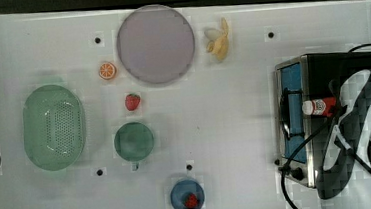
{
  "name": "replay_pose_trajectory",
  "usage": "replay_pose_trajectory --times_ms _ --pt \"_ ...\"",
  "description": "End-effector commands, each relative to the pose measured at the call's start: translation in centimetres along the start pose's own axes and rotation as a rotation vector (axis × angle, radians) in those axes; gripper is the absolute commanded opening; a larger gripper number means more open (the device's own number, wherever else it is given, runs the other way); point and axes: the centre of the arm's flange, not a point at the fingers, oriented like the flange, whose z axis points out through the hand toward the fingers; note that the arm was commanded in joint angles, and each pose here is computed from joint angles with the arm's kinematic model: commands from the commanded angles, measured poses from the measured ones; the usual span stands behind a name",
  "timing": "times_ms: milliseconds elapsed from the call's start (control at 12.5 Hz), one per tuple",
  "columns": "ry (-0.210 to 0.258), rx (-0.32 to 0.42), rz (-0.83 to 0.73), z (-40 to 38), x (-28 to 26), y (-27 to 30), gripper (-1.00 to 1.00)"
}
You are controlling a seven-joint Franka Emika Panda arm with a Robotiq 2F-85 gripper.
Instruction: Pick Ketchup from oven and place it on table.
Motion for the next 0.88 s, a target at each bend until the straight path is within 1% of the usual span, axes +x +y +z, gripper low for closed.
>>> replay_pose_trajectory --times_ms 80,160,240,320,640,880 --pt "0.060 0.091 -0.108 -7.0 -0.2 -1.9 0.24" --pt "0.073 0.091 -0.176 -9.1 -1.3 -2.7 0.24" --pt "0.066 0.088 -0.236 -10.9 -3.0 -3.5 0.24" --pt "0.043 0.085 -0.278 -12.6 -5.1 -4.2 0.24" --pt "-0.086 0.059 -0.462 -18.0 -15.9 -5.8 0.24" --pt "-0.152 0.032 -0.593 -19.8 -23.7 -6.4 0.24"
